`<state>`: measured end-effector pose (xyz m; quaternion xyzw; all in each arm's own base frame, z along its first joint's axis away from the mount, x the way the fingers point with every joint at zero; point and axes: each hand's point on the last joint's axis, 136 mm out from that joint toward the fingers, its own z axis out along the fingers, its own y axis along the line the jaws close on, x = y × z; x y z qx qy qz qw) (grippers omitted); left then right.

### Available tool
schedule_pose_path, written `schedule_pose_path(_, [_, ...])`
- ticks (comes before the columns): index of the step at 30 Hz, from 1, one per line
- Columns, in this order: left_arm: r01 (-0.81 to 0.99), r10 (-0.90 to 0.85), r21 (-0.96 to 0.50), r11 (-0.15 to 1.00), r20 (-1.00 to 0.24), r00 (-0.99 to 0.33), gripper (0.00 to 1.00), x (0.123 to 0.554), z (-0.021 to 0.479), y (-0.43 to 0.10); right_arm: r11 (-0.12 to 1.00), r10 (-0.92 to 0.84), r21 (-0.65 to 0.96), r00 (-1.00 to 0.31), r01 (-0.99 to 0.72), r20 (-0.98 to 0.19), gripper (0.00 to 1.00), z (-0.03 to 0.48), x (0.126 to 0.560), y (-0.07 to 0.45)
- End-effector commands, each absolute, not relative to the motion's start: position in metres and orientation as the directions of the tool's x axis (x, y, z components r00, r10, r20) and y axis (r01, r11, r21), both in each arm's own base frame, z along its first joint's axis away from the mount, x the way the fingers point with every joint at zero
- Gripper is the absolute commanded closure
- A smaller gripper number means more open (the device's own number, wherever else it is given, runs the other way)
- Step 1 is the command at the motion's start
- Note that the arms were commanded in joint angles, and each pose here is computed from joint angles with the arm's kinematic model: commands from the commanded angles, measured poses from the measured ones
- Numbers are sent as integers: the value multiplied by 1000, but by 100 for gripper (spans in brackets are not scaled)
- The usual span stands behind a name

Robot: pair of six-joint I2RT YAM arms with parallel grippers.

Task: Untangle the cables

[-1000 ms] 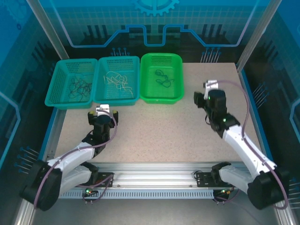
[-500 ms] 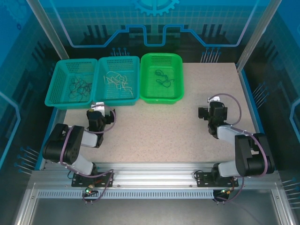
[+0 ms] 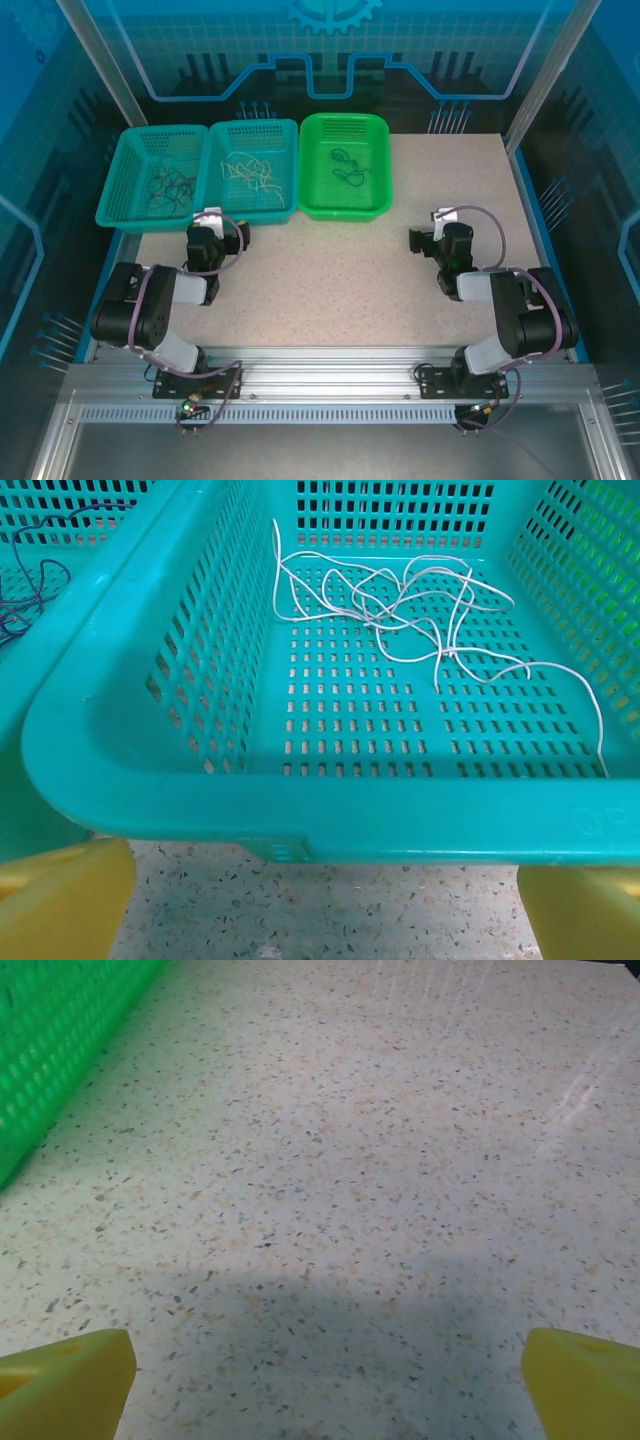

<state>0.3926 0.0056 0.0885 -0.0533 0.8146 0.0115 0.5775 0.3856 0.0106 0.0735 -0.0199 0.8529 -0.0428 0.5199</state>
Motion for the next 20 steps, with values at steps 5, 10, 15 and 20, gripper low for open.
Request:
schedule_pose_path(5, [-108,-91,-60,992,-947,-308,1,396,96,8,997,-66,-79,-376,18,-924,0,95,395,12])
schedule_pose_path(10, [-103,-90,-61,993,-946,-310,1,396,96,7,997,-67,-78,-376,16,-924,0,95,395,12])
schedule_pose_path(15, [-97,-89,-61,993,-947,-310,1,397,96,6,997,-72,-82,-379,11,-923,0,95,396,14])
schedule_pose_path(20, [-89,-86,-61,994,-946,-311,1,397,96,5,997,-69,-82,-377,18,-924,0,95,395,12])
